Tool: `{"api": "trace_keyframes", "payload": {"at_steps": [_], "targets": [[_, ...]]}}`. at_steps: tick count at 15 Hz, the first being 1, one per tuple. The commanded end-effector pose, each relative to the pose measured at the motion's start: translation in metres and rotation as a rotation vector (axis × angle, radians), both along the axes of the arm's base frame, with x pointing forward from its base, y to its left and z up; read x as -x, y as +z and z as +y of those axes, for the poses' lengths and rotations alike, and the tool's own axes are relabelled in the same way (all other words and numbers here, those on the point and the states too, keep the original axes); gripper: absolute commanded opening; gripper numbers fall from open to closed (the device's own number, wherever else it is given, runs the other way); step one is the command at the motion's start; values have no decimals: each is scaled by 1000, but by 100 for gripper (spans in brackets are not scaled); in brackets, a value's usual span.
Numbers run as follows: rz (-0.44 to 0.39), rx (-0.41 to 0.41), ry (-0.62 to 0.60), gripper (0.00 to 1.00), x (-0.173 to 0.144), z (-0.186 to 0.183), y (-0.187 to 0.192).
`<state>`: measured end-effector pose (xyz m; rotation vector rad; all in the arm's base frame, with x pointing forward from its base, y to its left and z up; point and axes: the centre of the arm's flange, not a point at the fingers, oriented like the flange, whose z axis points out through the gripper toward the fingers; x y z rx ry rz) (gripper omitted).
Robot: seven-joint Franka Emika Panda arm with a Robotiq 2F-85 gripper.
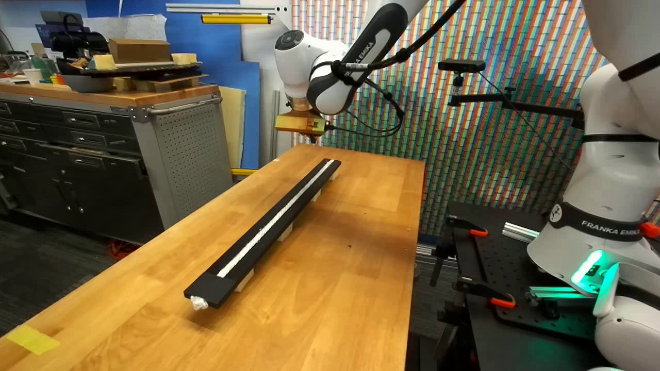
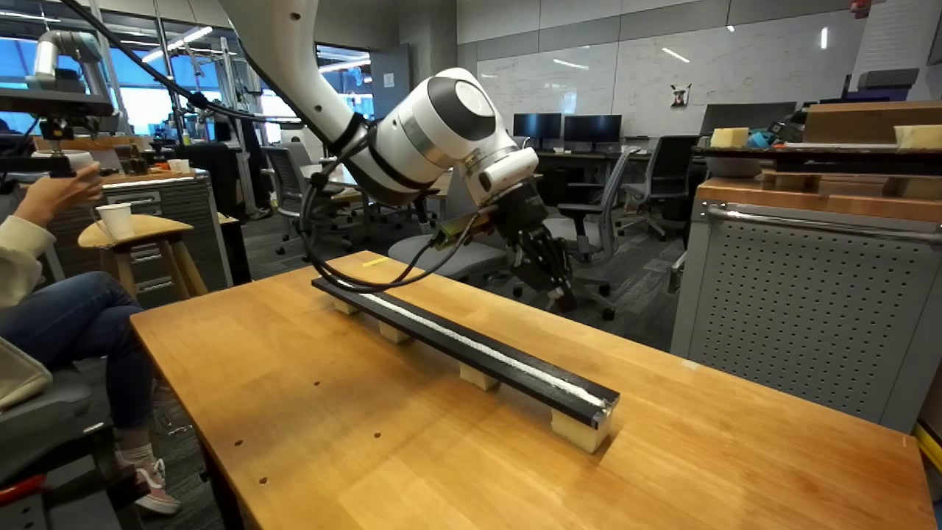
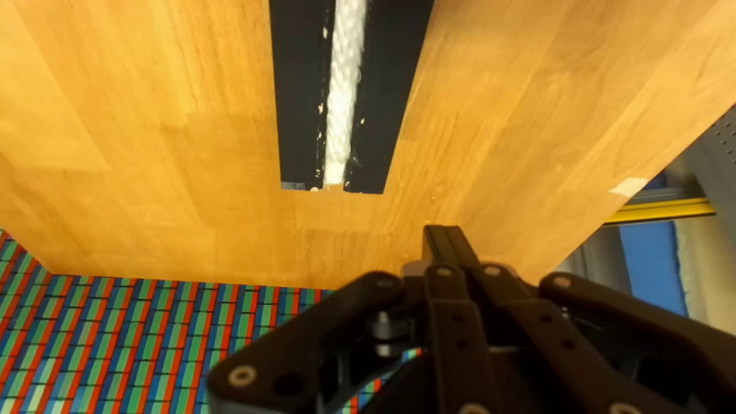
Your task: Set the rope along the middle of the black object then push it into the ridge
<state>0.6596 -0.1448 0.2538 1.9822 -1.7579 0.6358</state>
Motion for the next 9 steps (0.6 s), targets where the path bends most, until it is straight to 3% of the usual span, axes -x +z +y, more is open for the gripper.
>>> {"api": "trace_keyframes", "payload": {"at_steps": [1,6,9], "targets": [[39,-50,106,0,20,27,44],[130,-122,273,0,46,62,76],[183,-151,438,0,74,84,90]]}}
